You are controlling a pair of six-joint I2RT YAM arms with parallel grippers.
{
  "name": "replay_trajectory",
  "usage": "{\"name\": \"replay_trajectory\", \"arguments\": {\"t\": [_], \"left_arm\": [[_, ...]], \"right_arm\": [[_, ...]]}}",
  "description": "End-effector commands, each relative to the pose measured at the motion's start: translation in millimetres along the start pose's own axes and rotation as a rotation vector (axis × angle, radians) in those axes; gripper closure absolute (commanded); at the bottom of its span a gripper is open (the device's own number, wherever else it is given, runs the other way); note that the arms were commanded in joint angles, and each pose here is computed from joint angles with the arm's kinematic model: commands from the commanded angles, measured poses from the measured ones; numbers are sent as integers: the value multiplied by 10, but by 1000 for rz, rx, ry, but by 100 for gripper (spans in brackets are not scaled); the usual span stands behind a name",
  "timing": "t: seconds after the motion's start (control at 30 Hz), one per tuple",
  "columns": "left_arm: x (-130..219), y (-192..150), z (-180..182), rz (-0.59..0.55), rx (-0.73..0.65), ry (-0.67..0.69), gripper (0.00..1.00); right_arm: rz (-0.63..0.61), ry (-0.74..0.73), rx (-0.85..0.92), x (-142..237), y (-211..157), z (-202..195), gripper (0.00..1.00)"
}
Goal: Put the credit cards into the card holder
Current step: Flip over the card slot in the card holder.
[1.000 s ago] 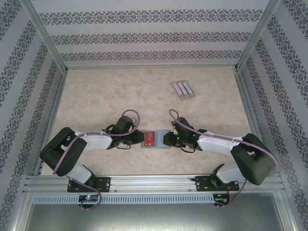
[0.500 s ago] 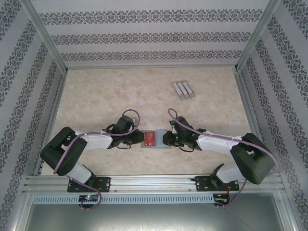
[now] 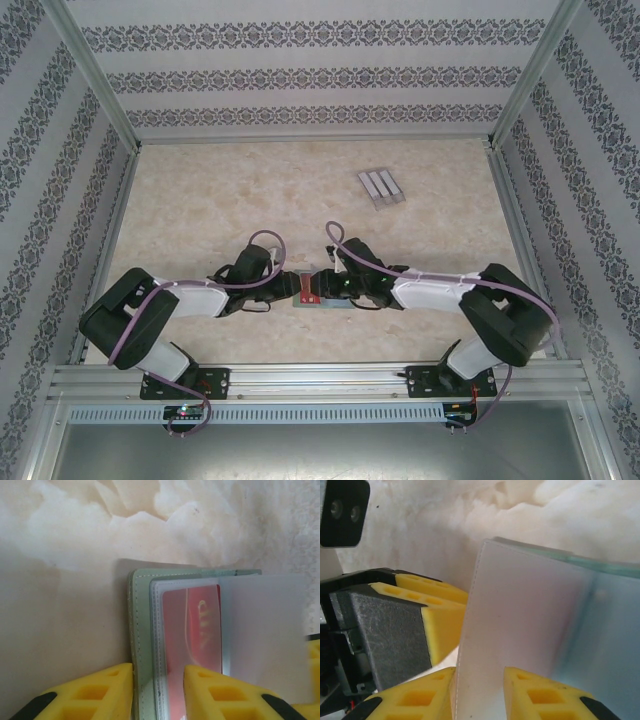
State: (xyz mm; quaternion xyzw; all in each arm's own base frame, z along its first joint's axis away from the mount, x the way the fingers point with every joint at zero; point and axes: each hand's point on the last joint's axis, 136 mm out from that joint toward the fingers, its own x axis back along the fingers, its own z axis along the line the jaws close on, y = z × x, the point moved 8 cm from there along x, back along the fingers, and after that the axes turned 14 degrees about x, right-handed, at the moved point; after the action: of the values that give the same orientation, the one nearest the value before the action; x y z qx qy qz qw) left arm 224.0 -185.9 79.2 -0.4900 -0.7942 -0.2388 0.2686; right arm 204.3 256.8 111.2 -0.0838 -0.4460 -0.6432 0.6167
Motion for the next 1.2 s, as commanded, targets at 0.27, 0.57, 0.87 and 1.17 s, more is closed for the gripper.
{"name": "replay_trajectory", "arguments": {"t": [0.27,0.57,0.87,1.17], "left_arm": [[125,-100,418,-68,110,182,64],[226,-79,451,-120,122,207,59],[103,-74,460,-75,125,220,58],[-16,-45,431,-30,119,219,61]], "right_arm": [[-22,68,9,-107,161,111,61],[-149,-13,1,367,537,-131,53],[-269,-489,285,986,1352,-553,54],[-205,-751,378,960,2044,-1001,50]]}}
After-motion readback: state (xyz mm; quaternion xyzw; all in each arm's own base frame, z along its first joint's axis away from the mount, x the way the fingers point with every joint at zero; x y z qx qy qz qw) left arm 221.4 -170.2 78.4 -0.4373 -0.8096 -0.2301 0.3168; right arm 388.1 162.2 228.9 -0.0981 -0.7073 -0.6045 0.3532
